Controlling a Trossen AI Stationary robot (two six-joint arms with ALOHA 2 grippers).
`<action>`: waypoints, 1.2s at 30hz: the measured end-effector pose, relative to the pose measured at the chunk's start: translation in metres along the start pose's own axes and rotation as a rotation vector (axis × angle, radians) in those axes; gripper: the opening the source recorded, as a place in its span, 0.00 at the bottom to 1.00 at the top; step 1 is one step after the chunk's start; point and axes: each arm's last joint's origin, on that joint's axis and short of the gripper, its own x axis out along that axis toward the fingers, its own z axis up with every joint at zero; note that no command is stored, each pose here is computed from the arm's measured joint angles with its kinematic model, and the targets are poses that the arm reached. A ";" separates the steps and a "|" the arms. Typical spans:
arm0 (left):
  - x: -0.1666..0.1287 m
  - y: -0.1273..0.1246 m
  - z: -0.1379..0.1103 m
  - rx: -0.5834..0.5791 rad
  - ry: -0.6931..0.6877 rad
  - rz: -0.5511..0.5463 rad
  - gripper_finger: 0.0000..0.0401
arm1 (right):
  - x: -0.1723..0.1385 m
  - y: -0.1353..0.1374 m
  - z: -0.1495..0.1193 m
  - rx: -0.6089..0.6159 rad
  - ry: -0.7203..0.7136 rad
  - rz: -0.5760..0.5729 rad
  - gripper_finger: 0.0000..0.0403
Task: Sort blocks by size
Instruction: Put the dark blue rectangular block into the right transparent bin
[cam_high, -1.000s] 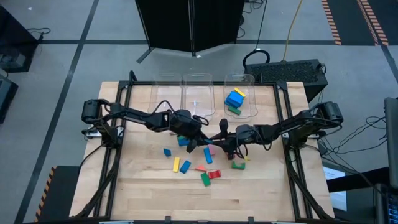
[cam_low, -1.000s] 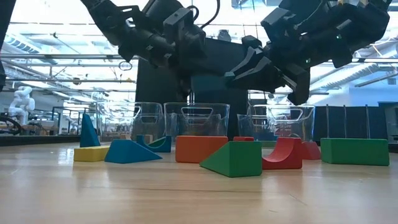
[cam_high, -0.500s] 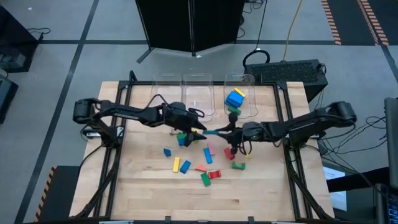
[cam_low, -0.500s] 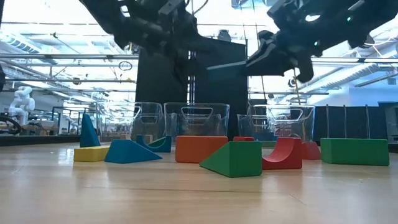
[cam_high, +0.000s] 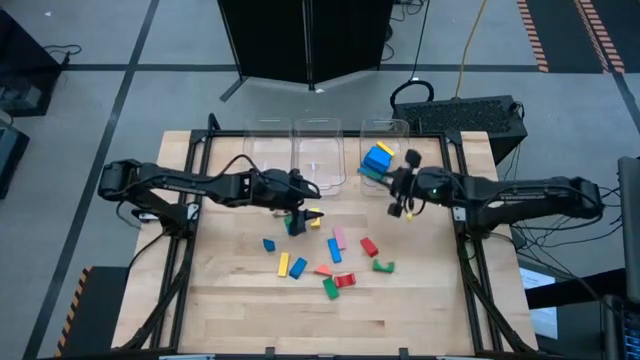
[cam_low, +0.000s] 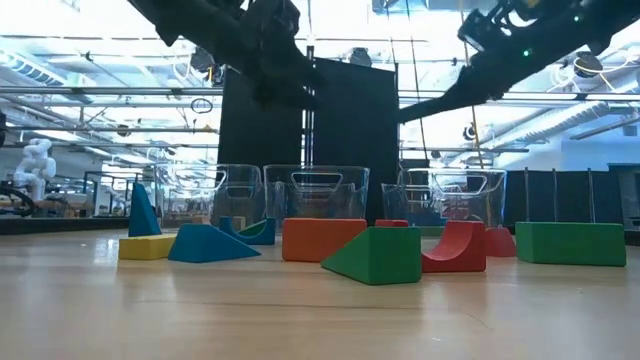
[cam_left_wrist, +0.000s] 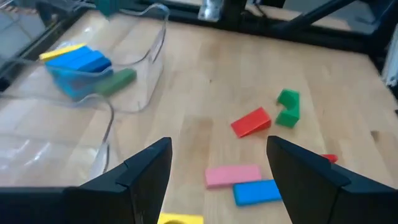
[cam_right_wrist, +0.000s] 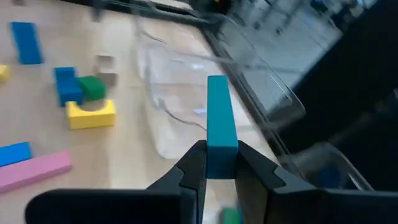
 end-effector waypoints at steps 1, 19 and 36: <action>0.000 -0.001 -0.001 0.001 0.012 0.012 0.65 | 0.000 -0.005 -0.001 0.028 0.011 -0.021 0.13; 0.003 -0.010 -0.041 0.011 0.097 0.166 0.66 | 0.056 -0.081 -0.052 0.392 0.242 -0.149 0.14; 0.001 -0.040 -0.055 0.061 0.109 0.191 0.66 | 0.085 -0.104 -0.087 0.474 0.315 -0.122 0.14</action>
